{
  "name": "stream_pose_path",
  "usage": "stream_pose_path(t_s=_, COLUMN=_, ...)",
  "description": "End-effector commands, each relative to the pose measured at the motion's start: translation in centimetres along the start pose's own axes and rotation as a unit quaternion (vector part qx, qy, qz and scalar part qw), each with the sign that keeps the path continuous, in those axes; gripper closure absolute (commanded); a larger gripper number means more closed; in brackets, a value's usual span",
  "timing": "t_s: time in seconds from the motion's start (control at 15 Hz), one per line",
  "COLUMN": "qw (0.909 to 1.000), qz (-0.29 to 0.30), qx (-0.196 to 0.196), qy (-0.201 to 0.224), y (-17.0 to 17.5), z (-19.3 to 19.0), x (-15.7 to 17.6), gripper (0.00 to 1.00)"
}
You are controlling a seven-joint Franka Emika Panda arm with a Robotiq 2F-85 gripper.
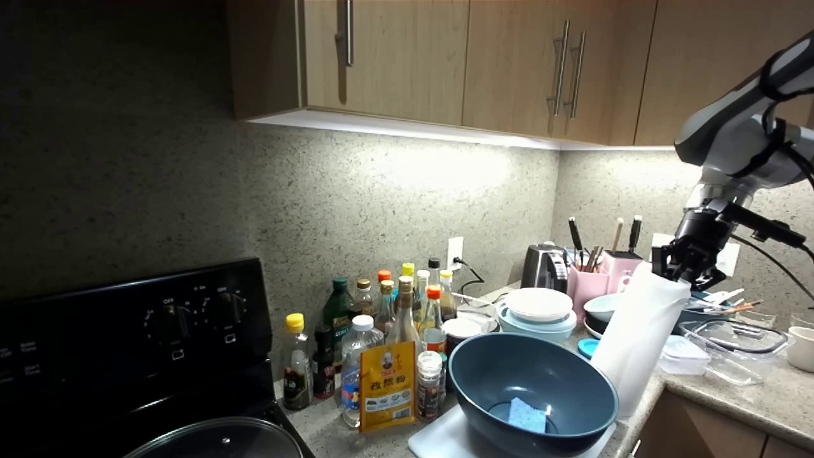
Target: Pick up the kitchen paper from the bowl and put it on the counter
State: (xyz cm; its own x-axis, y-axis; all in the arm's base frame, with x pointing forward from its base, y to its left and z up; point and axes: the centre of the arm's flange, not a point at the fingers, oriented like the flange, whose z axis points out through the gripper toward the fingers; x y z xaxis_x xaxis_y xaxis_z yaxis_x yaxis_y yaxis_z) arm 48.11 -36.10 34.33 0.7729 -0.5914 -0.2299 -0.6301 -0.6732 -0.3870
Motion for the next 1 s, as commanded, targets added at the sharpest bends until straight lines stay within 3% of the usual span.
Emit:
stream_pose_path(t_s=0.0, qw=0.9998, qz=-0.006, qx=0.013, qy=-0.014, y=0.4, z=-0.3, x=1.4, gripper=0.97)
stream_pose_path(t_s=0.93, qw=0.9996, qz=0.016, qx=-0.006, qy=-0.021, y=1.5, z=0.6, x=3.2, gripper=0.97)
